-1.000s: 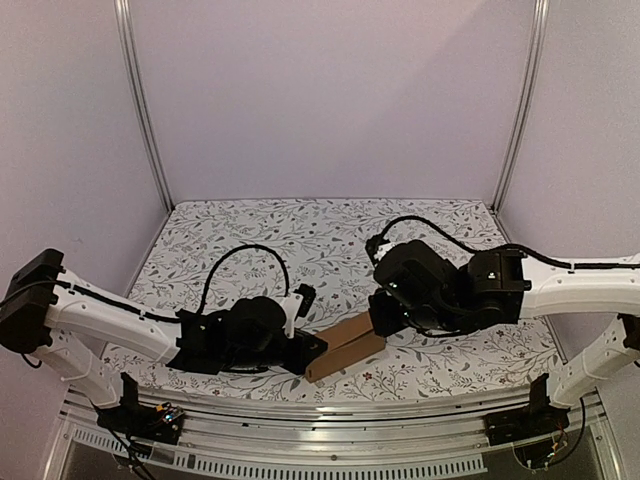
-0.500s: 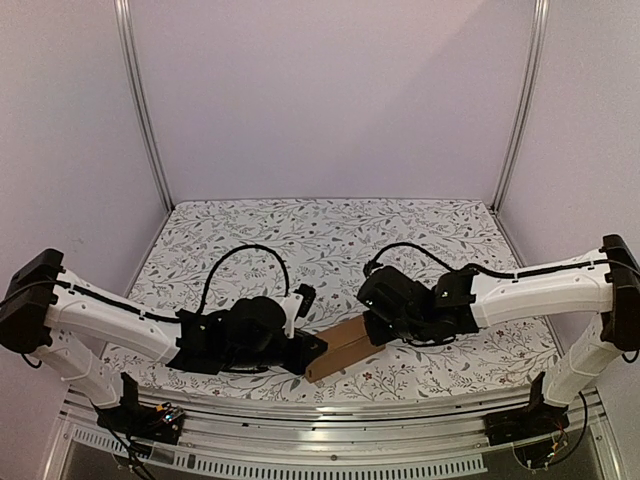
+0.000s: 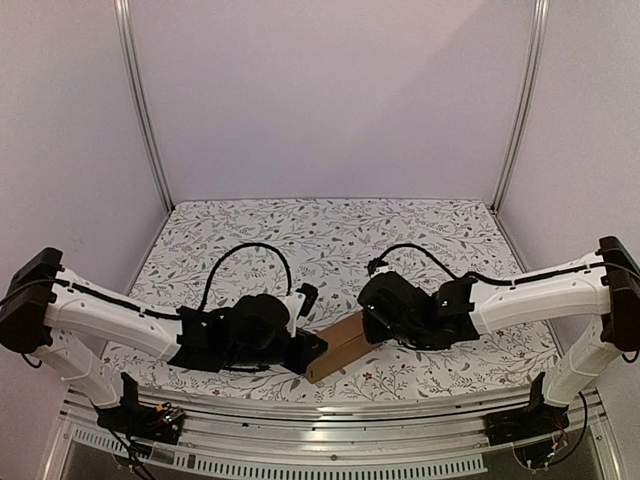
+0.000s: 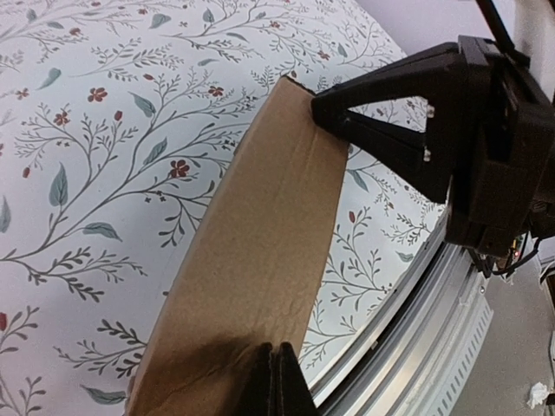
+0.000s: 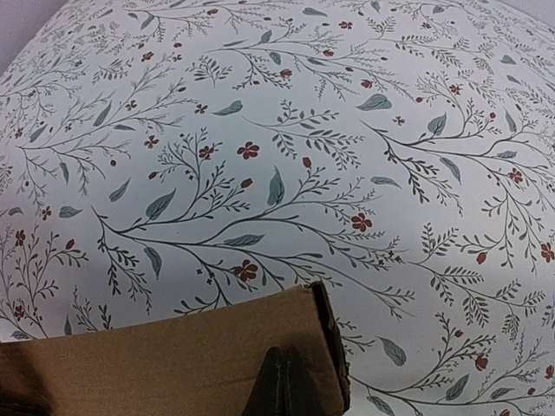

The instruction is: Fold the paper box

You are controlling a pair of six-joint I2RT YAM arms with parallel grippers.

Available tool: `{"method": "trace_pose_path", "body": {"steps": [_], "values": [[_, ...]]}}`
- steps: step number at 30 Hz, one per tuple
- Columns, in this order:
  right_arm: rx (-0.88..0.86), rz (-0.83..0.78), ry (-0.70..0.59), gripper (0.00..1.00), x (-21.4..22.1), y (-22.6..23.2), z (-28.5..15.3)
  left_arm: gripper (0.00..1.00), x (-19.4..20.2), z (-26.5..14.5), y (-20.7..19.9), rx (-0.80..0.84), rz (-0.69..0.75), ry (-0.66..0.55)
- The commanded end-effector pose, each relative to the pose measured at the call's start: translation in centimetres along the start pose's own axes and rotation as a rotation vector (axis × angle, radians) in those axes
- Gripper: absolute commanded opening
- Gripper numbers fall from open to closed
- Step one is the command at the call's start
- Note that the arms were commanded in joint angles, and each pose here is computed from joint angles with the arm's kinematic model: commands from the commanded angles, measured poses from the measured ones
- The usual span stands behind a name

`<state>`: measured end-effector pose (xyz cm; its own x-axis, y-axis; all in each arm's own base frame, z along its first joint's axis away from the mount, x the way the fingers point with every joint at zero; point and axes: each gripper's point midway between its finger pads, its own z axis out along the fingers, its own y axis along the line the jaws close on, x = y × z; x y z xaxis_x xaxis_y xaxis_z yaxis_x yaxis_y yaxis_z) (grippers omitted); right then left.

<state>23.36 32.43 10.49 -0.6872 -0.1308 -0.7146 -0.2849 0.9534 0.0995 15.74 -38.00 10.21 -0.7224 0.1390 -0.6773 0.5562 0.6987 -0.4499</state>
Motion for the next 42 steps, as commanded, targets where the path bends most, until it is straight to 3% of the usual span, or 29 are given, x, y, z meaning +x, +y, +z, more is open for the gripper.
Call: {"method": "trace_pose_path", "body": {"steps": [1, 7, 11, 17, 21, 30, 42], "values": [[0.039, -0.088, 0.095, 0.00, 1.4, -0.9, -0.7, 0.00, 2.9, -0.5, 3.1, -0.135, 0.079, 0.156], [-0.013, -0.068, 0.037, 0.00, -1.4, -0.3, -3.3, 0.08, -2.7, -3.0, 1.5, -0.153, 0.126, 0.058], [-0.051, -0.054, 0.015, 0.00, -1.7, -0.2, -5.2, 0.24, -5.7, -4.9, 2.0, -0.213, 0.131, -0.004], [-0.047, 0.002, -0.007, 0.00, 0.6, -0.9, -6.5, 0.22, -7.1, -4.6, 5.5, -0.316, 0.082, 0.007], [-0.112, 0.225, 0.015, 0.00, 4.2, -1.3, -4.7, 0.00, -6.7, -2.6, 7.2, -0.308, 0.029, 0.051], [-0.089, 0.403, 0.082, 0.00, 9.4, -1.0, -1.0, 0.00, -5.2, 2.1, 6.9, -0.209, -0.011, 0.159], [-0.233, 0.581, 0.105, 0.00, 9.6, 4.2, 1.9, 0.00, -3.9, 2.6, 4.6, -0.112, -0.022, 0.226]]}}
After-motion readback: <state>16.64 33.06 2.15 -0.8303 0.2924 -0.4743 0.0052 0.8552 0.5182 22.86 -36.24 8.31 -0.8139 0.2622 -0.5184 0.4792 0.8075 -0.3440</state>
